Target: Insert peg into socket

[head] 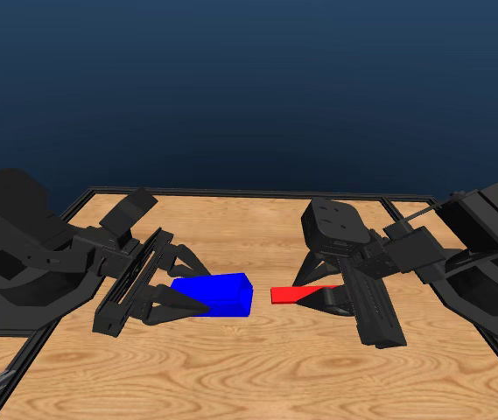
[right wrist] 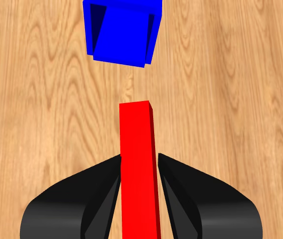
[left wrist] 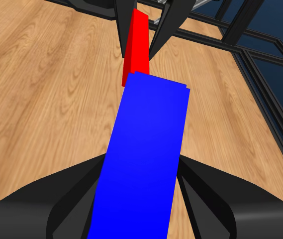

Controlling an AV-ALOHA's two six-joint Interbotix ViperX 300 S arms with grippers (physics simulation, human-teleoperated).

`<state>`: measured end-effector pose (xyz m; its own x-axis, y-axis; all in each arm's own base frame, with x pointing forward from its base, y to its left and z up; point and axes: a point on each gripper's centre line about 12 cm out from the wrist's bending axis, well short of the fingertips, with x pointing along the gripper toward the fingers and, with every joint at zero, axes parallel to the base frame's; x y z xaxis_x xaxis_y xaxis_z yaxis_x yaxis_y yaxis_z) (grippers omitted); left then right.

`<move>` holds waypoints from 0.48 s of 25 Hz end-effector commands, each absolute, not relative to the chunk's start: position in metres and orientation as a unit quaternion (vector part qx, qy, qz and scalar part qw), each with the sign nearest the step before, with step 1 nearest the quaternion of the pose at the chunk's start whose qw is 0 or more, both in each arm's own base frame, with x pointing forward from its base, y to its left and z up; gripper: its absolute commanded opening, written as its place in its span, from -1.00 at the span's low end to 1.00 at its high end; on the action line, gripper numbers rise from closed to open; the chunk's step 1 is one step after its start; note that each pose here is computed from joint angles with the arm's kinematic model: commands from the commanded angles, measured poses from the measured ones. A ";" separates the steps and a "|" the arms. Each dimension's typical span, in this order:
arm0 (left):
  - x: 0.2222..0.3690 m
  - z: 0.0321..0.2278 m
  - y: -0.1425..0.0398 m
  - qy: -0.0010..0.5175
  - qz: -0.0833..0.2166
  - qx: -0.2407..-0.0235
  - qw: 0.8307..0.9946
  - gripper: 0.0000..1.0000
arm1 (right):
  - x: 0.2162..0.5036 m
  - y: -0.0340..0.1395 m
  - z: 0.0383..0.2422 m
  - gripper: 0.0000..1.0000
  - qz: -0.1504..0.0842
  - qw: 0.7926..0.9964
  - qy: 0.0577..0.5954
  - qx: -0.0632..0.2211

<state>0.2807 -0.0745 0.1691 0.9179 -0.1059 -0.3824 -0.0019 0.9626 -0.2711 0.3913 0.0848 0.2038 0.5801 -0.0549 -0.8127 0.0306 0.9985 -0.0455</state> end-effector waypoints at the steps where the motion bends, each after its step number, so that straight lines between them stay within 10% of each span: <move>1: 0.290 0.184 -0.077 0.136 -0.012 -0.132 0.982 -1.00 | 0.393 0.088 0.226 -1.00 -0.056 0.881 0.469 -0.027; 12: 0.293 0.167 -0.078 0.154 0.017 -0.112 0.981 -1.00 | 0.423 0.112 0.251 -1.00 -0.050 0.889 0.451 -0.058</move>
<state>0.2879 -0.0779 0.1585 0.9360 -0.0162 -0.3517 -0.0673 0.9723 -0.2240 0.4167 0.1060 0.2340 0.5565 -0.1497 -0.8172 0.0459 0.9877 -0.1496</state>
